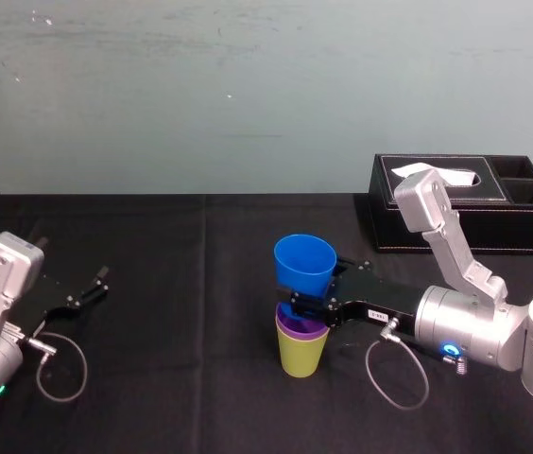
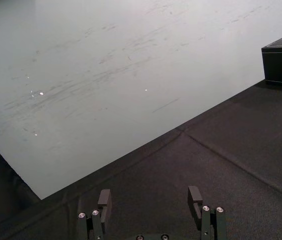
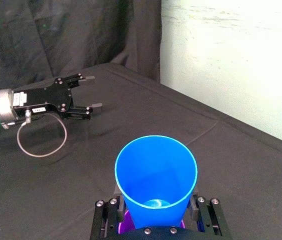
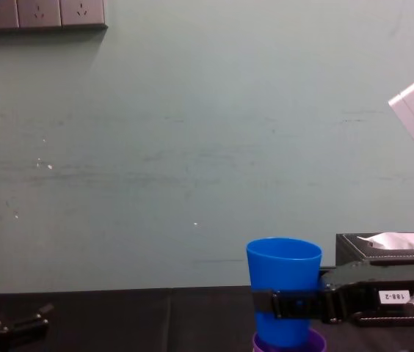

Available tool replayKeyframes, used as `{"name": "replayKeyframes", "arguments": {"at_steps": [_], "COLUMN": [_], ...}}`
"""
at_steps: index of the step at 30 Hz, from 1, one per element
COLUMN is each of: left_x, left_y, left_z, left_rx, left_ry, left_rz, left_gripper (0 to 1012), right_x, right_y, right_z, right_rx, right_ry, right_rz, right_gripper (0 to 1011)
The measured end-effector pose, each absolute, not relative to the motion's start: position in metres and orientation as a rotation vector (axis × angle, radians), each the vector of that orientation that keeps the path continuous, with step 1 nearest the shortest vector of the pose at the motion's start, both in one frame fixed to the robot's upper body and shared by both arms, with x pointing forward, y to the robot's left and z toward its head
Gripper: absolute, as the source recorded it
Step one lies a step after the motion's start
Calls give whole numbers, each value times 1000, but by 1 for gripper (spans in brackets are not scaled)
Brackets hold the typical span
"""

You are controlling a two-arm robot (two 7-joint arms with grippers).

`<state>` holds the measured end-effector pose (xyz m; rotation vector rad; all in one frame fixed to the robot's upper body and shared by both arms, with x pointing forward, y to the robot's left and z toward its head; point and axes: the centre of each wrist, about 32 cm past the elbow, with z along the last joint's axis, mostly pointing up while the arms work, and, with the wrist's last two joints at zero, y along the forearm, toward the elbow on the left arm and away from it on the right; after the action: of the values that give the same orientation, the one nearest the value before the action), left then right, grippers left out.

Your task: Stack the three plastic cups sequentially using one hand.

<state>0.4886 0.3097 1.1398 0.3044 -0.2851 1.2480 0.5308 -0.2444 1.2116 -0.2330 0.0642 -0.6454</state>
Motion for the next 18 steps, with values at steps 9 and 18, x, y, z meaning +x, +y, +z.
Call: {"name": "replayKeyframes", "arguments": {"at_steps": [9,18], "left_x": [489,489], "left_y": [310,310], "left_z": [1140,1140], "left_rx": [304,304], "left_ry": [-285,-285], "left_rz": [1248,1248], "left_gripper": [1000,1000], "right_x": [531,529], "right_y": [-245,-246], "right_z": [1210,1207], "right_rx": [-239,-244], "right_ry": [62,66], "right_rz": [-649,-646], "right_gripper": [707,707]}}
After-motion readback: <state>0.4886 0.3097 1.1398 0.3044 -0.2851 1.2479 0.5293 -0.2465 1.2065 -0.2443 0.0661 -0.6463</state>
